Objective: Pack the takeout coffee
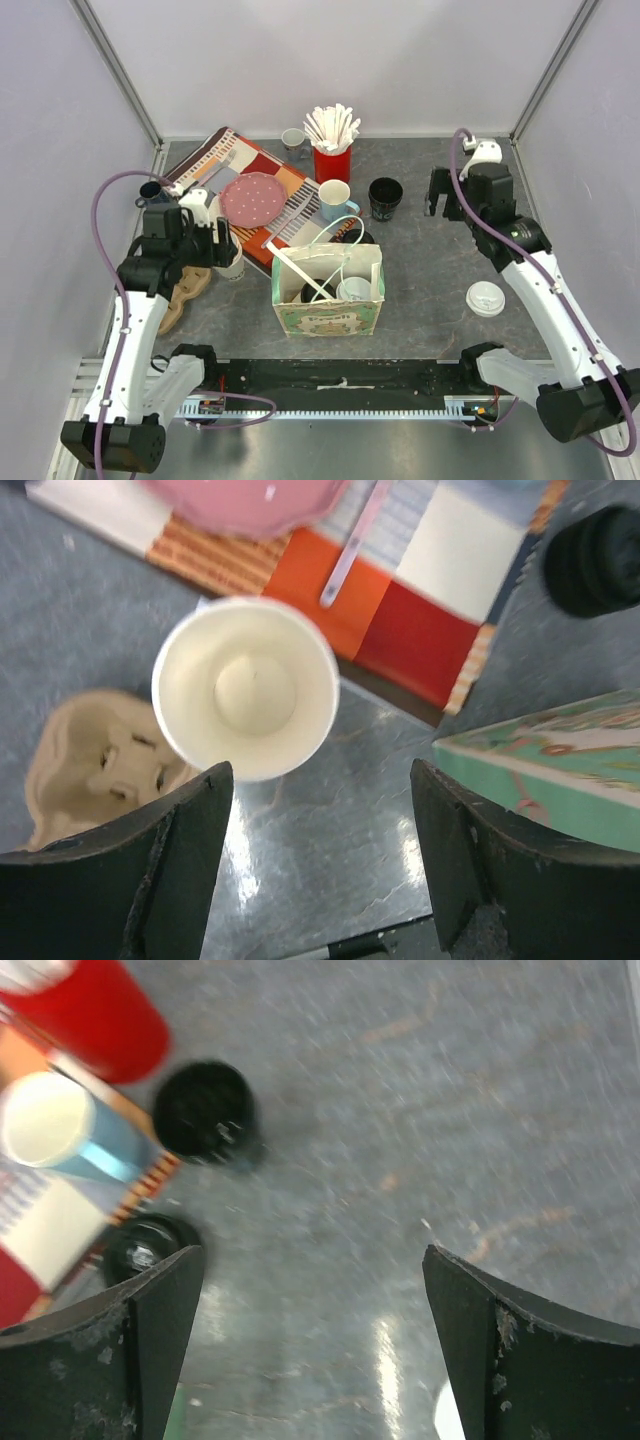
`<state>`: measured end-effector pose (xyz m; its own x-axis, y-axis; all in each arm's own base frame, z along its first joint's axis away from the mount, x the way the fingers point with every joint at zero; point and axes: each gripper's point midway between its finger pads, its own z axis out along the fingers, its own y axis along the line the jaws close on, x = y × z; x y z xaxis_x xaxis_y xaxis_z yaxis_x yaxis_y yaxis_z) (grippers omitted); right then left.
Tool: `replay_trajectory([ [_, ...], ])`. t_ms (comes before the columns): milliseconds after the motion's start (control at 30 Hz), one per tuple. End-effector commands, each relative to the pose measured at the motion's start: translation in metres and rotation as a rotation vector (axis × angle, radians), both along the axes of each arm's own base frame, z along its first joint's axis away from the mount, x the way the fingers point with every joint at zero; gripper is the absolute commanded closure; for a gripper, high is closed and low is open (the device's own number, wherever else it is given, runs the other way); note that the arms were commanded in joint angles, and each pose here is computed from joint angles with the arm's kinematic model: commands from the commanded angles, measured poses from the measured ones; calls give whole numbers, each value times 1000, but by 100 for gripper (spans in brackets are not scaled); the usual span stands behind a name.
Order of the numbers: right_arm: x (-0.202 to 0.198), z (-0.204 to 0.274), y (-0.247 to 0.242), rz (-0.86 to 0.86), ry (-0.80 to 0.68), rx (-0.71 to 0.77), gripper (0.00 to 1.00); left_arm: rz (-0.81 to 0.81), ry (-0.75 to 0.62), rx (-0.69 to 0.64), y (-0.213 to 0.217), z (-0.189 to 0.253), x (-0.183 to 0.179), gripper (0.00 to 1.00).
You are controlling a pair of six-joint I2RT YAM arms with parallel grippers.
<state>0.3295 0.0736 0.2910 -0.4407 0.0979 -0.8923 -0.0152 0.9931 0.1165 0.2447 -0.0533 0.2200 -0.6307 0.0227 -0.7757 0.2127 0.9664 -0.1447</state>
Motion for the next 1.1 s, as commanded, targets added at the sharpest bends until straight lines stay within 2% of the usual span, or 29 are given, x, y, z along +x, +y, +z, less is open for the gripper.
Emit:
replay_trajectory([
  [0,-3,-23,-36,-119,-55,-66,2,149,21,31,23,-27,5,22],
  [167,-20,-48,-51,-184,-112,-32,2,267,22,99,46,-38,11,21],
  [233,-25,-39,-56,-205,-190,-4,2,300,19,112,51,-42,12,22],
  [333,-32,-47,-60,-228,-220,16,2,331,16,111,55,-42,13,23],
  [1067,-35,-54,-54,-216,-235,74,2,367,29,84,56,-47,11,24],
])
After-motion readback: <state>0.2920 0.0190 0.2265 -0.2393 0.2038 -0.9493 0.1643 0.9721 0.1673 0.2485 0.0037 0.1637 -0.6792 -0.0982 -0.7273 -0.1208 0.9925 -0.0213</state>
